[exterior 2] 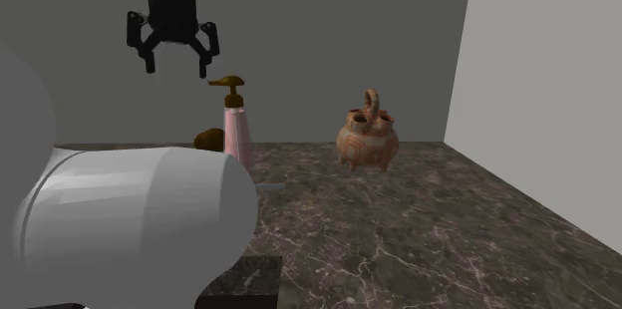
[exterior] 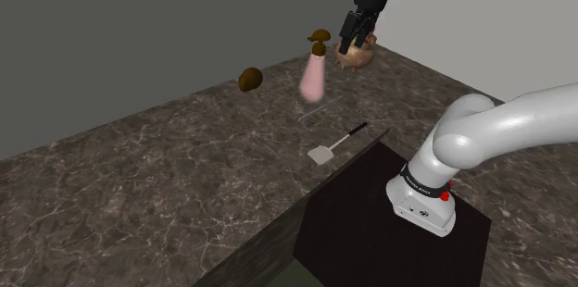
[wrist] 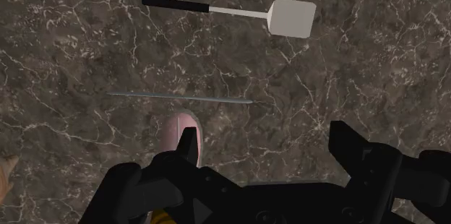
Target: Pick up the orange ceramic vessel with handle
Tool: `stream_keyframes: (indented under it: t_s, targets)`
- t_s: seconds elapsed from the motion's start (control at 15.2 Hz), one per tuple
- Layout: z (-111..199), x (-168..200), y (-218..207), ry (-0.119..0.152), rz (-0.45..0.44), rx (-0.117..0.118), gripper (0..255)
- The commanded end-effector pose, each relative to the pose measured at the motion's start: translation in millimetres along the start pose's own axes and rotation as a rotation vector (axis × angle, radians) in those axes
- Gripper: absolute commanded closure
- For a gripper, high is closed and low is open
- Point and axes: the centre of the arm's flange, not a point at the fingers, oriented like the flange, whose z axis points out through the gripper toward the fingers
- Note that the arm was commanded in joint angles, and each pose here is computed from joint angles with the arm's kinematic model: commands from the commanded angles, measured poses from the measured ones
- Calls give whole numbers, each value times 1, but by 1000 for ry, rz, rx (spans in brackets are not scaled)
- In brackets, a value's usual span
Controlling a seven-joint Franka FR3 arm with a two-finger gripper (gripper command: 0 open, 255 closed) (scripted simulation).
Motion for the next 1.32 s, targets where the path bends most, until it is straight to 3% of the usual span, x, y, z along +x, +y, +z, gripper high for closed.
stream_keyframes:
  t_s: [0.0,1.25]
  targets:
    - [0,0,0,0,0,0,0]
    - [4,79,233,-55,-12,-47,0]
